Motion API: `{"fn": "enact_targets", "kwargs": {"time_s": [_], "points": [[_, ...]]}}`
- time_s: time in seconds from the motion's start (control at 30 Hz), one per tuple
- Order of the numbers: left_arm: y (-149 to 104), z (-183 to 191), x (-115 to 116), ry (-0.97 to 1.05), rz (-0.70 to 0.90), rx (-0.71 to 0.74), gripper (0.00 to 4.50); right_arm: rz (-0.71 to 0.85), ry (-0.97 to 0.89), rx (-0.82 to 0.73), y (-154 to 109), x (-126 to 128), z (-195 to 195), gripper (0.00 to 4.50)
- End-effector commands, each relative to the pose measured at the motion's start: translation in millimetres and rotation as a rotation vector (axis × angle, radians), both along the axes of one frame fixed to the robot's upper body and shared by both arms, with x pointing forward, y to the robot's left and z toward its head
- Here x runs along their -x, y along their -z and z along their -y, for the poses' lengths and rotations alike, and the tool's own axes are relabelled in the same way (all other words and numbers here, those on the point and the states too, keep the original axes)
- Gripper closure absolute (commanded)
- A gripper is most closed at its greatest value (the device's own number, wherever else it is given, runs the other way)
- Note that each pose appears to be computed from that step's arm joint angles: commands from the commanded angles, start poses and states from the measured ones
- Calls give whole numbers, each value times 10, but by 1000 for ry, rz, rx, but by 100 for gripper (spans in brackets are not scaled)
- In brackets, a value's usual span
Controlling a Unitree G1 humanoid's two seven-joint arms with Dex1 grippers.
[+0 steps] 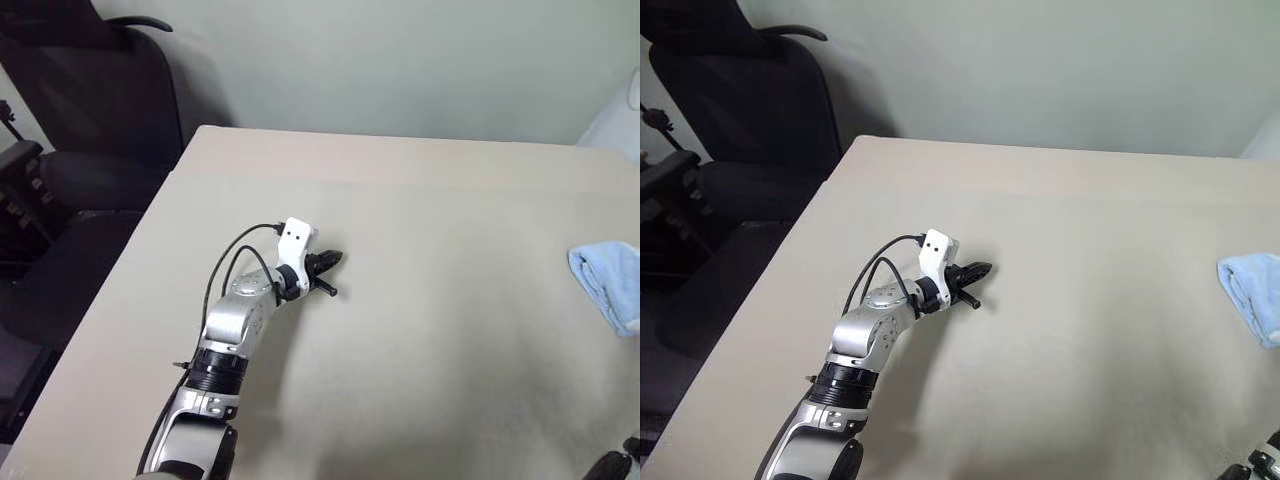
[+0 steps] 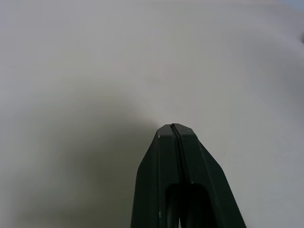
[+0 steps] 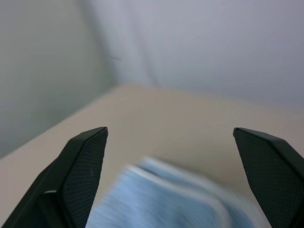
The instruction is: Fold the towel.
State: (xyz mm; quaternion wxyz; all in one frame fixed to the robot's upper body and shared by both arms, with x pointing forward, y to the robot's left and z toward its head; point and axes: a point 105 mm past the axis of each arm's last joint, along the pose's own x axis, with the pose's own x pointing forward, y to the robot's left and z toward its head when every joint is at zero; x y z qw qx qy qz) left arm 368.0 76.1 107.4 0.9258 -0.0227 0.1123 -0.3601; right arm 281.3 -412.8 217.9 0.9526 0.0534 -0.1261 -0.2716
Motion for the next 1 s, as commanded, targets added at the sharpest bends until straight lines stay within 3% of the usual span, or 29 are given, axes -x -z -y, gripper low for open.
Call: {"fn": "enact_targets", "kwargs": {"time_s": [0.03, 0.07, 0.13, 0.27, 0.47, 0.67, 1.0], "points": [[-126, 69, -11, 30, 51, 2, 450, -120, -508, 229, -2, -440, -1156, 3], [-119, 69, -11, 30, 54, -5, 450, -178, -680, 237, 149, -495, -1538, 3], [-110, 69, -10, 29, 57, -12, 450, -232, -860, 227, 314, -497, -1940, 3], [-141, 9, -13, 5, 71, -11, 450, -263, -1009, 167, 560, -542, -2374, 3], [-145, -168, -22, -36, 72, -8, 450, -301, -1005, 142, 751, -562, -2432, 3], [-207, -469, -130, -124, 102, -16, 450, -283, -948, 132, 709, -570, -2355, 3], [-259, -406, -131, -138, 110, 8, 450, -279, -943, 116, 785, -551, -2368, 3]]}}
